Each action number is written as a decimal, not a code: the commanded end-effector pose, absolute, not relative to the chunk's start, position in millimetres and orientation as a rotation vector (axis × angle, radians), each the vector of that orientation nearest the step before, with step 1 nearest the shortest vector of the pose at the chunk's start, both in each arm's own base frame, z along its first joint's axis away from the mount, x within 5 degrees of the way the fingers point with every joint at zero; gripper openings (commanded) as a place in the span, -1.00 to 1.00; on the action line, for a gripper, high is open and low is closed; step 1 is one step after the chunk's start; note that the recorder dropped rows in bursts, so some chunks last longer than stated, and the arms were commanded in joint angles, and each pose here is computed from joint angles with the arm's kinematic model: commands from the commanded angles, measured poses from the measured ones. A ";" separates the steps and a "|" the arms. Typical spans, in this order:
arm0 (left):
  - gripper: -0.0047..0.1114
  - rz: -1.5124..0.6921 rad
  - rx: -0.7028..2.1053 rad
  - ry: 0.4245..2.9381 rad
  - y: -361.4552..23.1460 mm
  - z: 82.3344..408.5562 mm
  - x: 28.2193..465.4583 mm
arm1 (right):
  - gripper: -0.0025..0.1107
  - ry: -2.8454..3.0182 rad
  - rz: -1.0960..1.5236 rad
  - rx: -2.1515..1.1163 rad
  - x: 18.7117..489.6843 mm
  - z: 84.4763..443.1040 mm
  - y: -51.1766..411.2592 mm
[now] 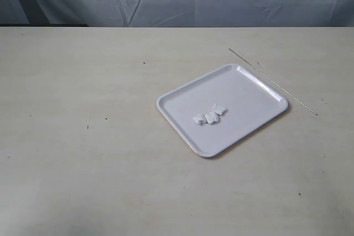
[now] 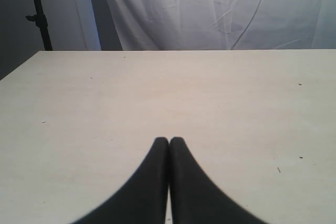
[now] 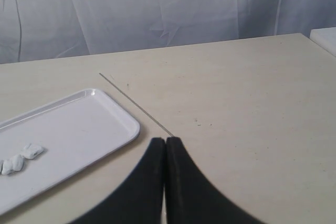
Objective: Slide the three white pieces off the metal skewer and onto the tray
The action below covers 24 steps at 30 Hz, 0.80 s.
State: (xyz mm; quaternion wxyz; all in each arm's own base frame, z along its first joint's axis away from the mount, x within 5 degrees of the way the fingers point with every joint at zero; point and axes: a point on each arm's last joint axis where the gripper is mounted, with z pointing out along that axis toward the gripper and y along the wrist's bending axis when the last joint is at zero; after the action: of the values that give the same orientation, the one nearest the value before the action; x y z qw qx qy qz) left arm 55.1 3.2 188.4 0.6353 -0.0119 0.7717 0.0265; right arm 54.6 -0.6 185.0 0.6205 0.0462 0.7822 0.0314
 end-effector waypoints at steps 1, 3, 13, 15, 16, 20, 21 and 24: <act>-0.92 0.056 -0.034 1.749 3.1 189.2 54.9 | -0.97 1.784 0.061 0.106 54.3 185.7 -1.1; -0.92 0.056 -0.034 1.749 3.1 189.2 54.9 | -0.97 1.784 0.061 0.106 54.3 185.7 -1.1; -0.92 0.056 -0.034 1.749 3.1 189.2 54.9 | -0.97 1.784 0.063 0.110 54.3 185.7 -1.1; -0.92 0.056 -0.034 1.749 3.1 189.2 54.9 | -0.97 1.784 0.065 0.110 54.3 185.7 -1.1; -0.92 0.056 -0.034 1.749 3.1 189.2 54.9 | -0.97 1.784 0.065 0.110 54.3 185.7 -1.1; -0.92 0.056 -0.034 1.749 3.1 189.2 54.9 | -0.97 1.784 0.067 0.111 54.3 185.7 -1.0; -0.92 0.056 -0.034 1.749 3.1 189.2 54.9 | -0.97 1.784 0.067 0.111 54.3 185.7 -1.0; -0.92 0.056 -0.034 1.749 3.1 189.2 54.9 | -0.97 1.784 0.067 0.111 54.3 185.7 -1.0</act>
State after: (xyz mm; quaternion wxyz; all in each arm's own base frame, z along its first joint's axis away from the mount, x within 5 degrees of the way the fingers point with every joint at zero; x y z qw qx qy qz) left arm 55.1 3.2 188.4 0.6353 -0.0119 0.7717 0.0265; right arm 54.6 -0.7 185.0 0.6205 0.0468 0.7822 0.0312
